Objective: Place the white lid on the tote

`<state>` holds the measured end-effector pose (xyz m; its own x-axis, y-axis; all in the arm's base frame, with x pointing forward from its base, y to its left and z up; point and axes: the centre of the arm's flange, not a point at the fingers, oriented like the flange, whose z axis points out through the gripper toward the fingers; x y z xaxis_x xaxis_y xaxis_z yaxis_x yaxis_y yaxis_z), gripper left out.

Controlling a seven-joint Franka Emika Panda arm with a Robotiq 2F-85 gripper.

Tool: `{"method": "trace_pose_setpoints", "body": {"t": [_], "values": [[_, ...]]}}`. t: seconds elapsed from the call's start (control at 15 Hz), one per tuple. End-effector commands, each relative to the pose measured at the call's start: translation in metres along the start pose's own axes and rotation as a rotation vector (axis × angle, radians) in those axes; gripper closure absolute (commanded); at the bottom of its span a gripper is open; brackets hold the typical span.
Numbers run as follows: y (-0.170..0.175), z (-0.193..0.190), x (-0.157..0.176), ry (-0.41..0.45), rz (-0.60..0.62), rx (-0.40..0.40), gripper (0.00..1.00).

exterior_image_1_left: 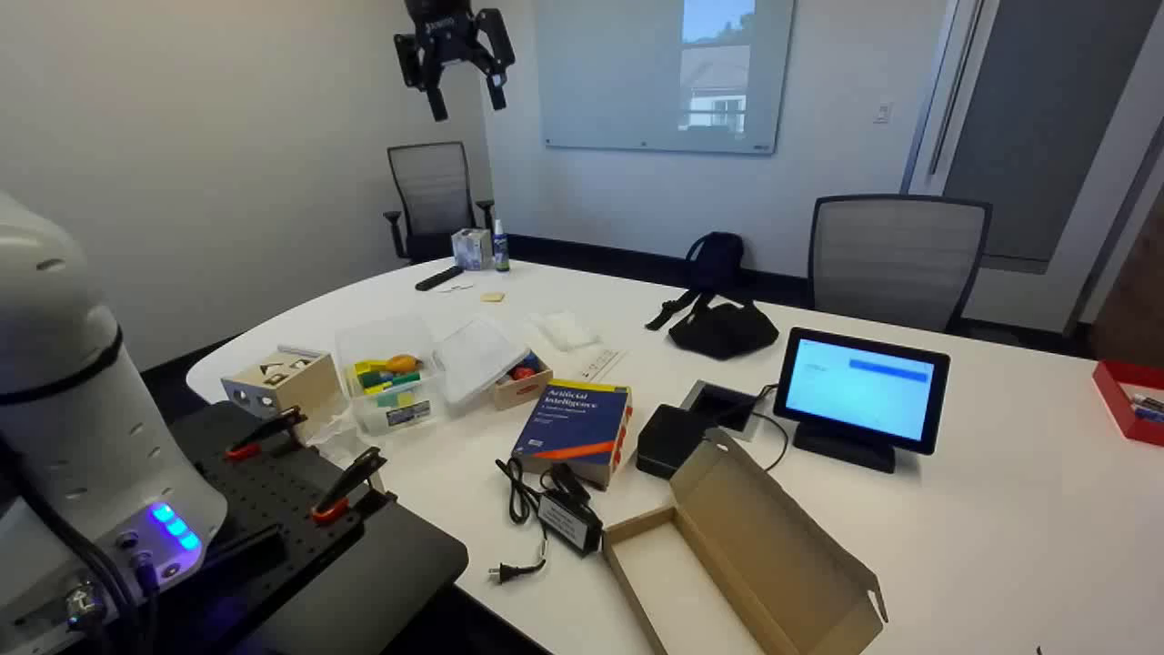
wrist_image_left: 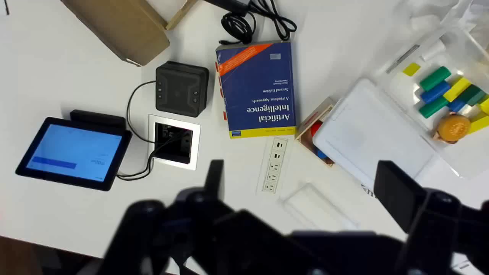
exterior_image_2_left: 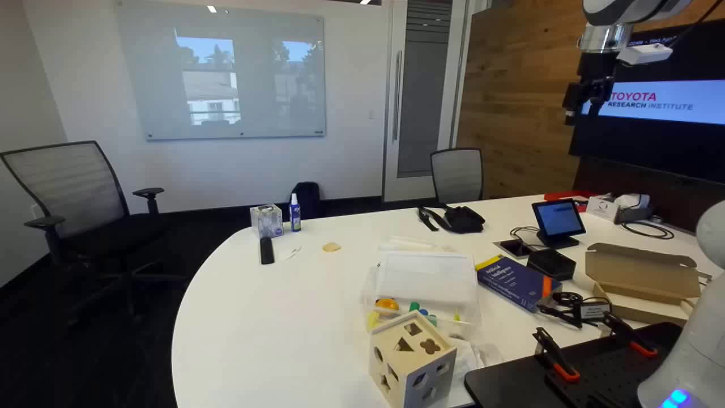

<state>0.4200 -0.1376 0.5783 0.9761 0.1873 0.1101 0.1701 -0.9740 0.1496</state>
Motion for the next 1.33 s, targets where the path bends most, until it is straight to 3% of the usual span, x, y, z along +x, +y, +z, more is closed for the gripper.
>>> {"method": "trace_pose_setpoints", "body": {"t": [0.0,0.13,0.33,0.6,0.93,1.27], "values": [[0.000,0.000,0.000,0.000,0.000,0.000,0.00],[0.000,0.014,-0.002,0.022,-0.006,0.036,0.00],[-0.006,0.056,-0.006,0.051,0.061,0.175,0.00],[-0.028,0.138,-0.015,0.047,0.172,0.314,0.00],[-0.075,0.244,-0.036,0.052,0.264,0.363,0.00],[-0.117,0.347,-0.046,0.047,0.283,0.399,0.00]]}}
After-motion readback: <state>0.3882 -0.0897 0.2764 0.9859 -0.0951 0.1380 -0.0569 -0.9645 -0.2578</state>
